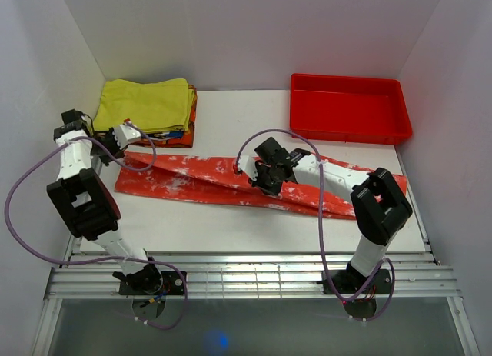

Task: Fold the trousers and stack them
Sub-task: Fold the trousers

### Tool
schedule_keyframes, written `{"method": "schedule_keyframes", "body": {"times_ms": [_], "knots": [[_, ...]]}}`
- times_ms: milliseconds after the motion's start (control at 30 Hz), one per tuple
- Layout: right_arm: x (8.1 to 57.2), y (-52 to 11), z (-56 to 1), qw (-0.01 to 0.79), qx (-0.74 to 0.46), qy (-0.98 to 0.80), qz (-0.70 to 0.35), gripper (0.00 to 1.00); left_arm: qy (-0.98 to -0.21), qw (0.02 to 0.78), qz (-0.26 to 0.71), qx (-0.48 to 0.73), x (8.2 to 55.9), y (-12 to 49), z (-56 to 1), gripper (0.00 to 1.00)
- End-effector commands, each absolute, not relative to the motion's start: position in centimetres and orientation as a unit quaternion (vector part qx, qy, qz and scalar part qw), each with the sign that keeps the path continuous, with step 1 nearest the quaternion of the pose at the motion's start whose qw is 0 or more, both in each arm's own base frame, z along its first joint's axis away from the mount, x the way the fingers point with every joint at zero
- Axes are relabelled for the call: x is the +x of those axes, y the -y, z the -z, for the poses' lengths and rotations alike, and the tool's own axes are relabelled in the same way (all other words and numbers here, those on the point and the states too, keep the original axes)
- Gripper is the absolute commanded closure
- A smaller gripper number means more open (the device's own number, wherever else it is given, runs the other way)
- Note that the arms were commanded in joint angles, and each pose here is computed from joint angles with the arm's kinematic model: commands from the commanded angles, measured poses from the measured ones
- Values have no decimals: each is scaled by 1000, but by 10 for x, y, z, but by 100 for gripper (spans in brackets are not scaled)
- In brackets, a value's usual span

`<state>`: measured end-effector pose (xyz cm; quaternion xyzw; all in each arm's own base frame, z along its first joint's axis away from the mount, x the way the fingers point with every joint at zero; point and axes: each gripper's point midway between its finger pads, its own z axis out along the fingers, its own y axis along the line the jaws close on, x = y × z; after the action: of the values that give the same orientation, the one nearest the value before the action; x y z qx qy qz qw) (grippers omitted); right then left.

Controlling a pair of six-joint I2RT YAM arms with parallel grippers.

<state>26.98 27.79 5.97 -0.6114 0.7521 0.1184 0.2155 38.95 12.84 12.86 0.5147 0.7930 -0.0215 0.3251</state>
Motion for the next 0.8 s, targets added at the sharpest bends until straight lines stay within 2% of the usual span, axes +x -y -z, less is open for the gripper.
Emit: {"method": "schedule_keyframes", "body": {"times_ms": [0,67,200,333,567,600,667,767], "knots": [[277,-285,-91,254,-602,-747,-125,92,-771,365,-23,521,386,-125,-178,100],[271,-282,-86,246,-603,-748,-128,92,-768,365,-29,525,379,-124,-180,100],[262,-276,-64,217,-608,-752,-130,92,-782,335,-7,525,359,-121,-149,100],[256,-270,-43,191,-613,-756,-129,92,-800,289,44,525,325,-109,-98,100],[242,-267,-23,154,-615,-760,-144,92,-831,226,45,507,304,-124,-35,100],[240,-266,-21,149,-616,-760,-147,92,-834,221,47,504,302,-126,-32,98],[236,-264,-19,143,-618,-759,-148,92,-839,218,48,497,303,-130,-31,86],[230,-259,-18,138,-624,-754,-150,92,-840,220,56,493,299,-131,-40,82]]}}
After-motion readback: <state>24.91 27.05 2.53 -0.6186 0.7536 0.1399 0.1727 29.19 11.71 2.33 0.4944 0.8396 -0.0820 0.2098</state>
